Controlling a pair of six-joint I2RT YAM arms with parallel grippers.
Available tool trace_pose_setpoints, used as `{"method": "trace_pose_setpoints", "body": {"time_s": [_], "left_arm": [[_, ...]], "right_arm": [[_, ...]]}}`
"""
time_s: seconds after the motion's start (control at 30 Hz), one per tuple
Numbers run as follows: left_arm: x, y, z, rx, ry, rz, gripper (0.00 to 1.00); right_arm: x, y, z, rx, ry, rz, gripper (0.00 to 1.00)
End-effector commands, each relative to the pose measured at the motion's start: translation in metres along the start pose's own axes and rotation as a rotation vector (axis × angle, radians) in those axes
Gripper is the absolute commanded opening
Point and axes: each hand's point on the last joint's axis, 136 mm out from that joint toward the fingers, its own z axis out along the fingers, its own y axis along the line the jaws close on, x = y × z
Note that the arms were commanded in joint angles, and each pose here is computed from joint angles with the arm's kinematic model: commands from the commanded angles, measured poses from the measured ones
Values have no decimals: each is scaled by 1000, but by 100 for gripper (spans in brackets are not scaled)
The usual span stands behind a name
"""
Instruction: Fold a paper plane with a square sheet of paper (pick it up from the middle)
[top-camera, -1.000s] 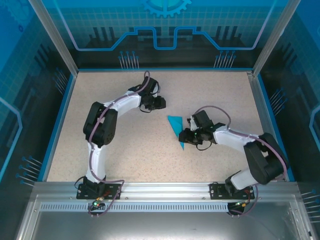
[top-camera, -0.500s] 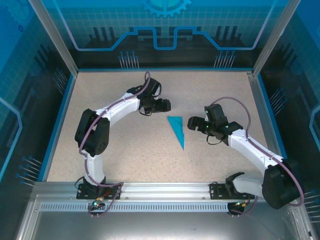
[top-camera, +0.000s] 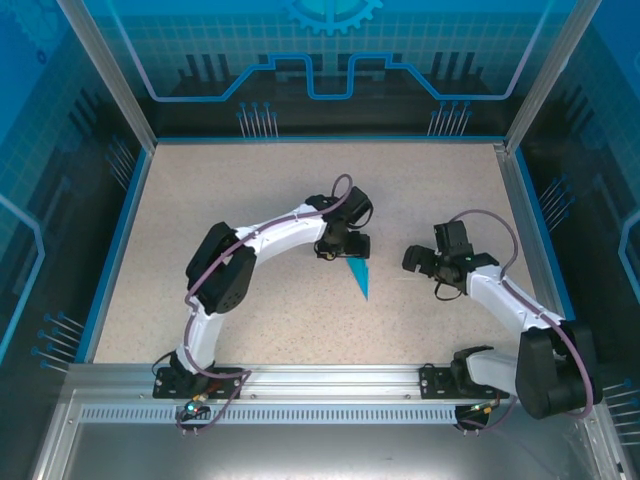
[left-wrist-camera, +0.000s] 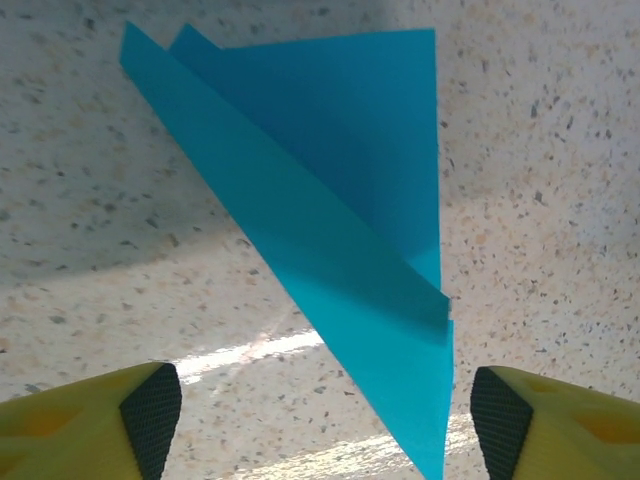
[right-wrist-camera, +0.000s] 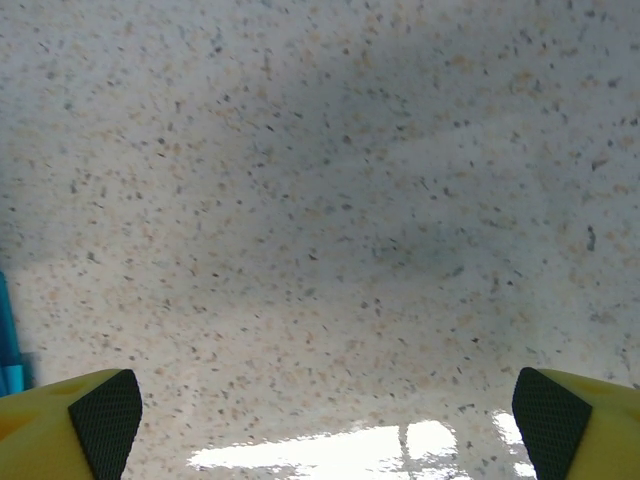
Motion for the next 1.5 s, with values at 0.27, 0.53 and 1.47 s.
{"method": "trace_pose_setpoints", "body": {"time_s": [0.27,0.53,1.47], "left_arm": [[4,-12,18,-19,99,-53,69],[9,-6,12,-29,101,-58,46],[-16,-17,-60,399,-55,-22,0]], "right_arm": [[-1,-3,-2,-35,-22,8,99],[0,-2,-2,-44,-18,12,100],[-6,45,-18,-287,20,45,99]]}}
